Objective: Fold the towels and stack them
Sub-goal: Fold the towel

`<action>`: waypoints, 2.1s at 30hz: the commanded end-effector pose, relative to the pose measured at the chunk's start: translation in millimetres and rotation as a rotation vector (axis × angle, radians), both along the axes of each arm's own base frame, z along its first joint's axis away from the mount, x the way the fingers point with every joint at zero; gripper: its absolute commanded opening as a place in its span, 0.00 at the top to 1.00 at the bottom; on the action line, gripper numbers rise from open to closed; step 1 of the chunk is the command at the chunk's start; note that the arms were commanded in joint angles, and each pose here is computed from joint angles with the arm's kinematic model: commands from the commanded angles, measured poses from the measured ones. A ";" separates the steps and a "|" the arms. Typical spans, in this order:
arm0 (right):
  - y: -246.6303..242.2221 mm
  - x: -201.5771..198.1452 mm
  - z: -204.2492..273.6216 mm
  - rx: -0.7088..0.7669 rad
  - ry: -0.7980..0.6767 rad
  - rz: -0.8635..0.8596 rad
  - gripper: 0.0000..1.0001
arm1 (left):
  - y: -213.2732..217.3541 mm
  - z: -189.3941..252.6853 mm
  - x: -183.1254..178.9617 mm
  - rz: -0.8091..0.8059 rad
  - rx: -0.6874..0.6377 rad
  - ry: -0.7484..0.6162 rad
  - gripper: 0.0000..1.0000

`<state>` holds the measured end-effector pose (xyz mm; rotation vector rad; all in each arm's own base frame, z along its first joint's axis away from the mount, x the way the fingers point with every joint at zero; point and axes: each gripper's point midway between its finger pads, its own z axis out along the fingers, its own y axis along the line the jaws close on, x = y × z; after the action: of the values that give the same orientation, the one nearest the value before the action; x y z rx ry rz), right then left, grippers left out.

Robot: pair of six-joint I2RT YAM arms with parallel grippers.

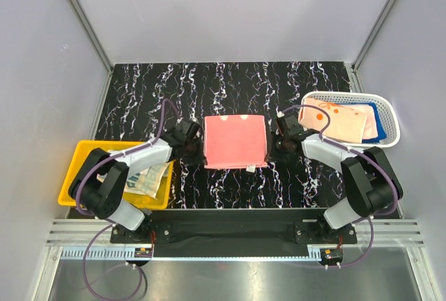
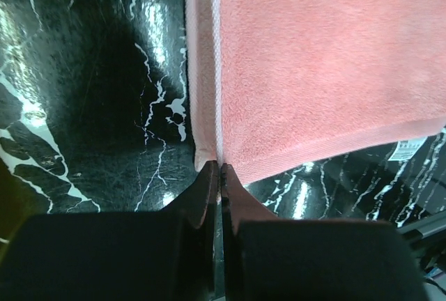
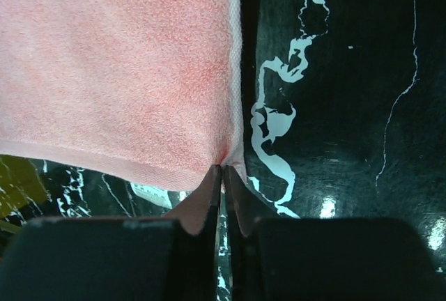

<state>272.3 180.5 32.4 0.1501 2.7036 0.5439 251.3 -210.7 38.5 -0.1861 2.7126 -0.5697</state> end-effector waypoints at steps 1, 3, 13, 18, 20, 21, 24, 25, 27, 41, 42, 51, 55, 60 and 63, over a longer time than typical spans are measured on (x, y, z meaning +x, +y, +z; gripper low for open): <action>9.1 6.0 2.8 0.035 -0.031 0.003 0.88 | -10.0 -3.9 4.3 -0.009 -0.031 -0.014 0.94; 7.6 6.8 7.5 0.029 -0.041 0.001 0.81 | -9.0 -1.3 3.3 -0.008 -0.031 -0.021 0.88; -9.9 40.9 58.9 -0.090 -0.179 -0.035 0.53 | 7.8 59.5 40.0 0.037 0.043 -0.152 0.53; -19.1 102.2 63.7 -0.193 -0.224 -0.083 0.48 | 16.8 80.8 107.6 0.076 0.088 -0.207 0.53; -14.3 126.5 70.9 -0.182 -0.256 -0.081 0.48 | 18.1 61.9 126.4 0.060 0.123 -0.171 0.53; -15.0 133.8 55.2 -0.202 -0.221 -0.075 0.48 | 13.3 73.5 144.8 0.059 0.116 -0.203 0.55; -11.7 159.2 44.0 -0.238 -0.205 -0.063 0.48 | 11.2 48.1 163.3 0.024 0.157 -0.149 0.55; -13.0 165.7 41.5 -0.239 -0.203 -0.060 0.48 | 7.6 53.6 176.3 0.021 0.155 -0.167 0.55; -11.9 178.5 34.9 -0.242 -0.197 -0.064 0.47 | 17.9 33.9 185.7 0.037 0.216 -0.137 0.55; -12.0 205.4 2.9 -0.227 -0.175 -0.067 0.49 | 23.6 -13.0 211.6 0.061 0.231 -0.100 0.52; -11.8 205.5 3.1 -0.220 -0.177 -0.070 0.52 | 24.0 -15.7 209.9 0.061 0.235 -0.097 0.53; -5.0 212.2 6.8 -0.164 -0.219 -0.057 0.58 | 19.6 -22.6 214.2 0.060 0.191 -0.116 0.55; -2.0 211.4 4.8 -0.138 -0.212 -0.047 0.59 | 20.5 -26.2 215.7 0.069 0.186 -0.121 0.56; -1.8 211.1 0.1 -0.124 -0.203 -0.041 0.62 | 14.5 -28.1 215.1 0.057 0.149 -0.121 0.59; -0.5 209.8 -2.3 -0.118 -0.198 -0.036 0.65 | 14.4 -30.2 214.7 0.059 0.141 -0.116 0.63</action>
<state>476.3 178.1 30.1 0.1206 2.5488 0.3338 467.5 -195.2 24.0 -0.1830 2.5959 -0.3308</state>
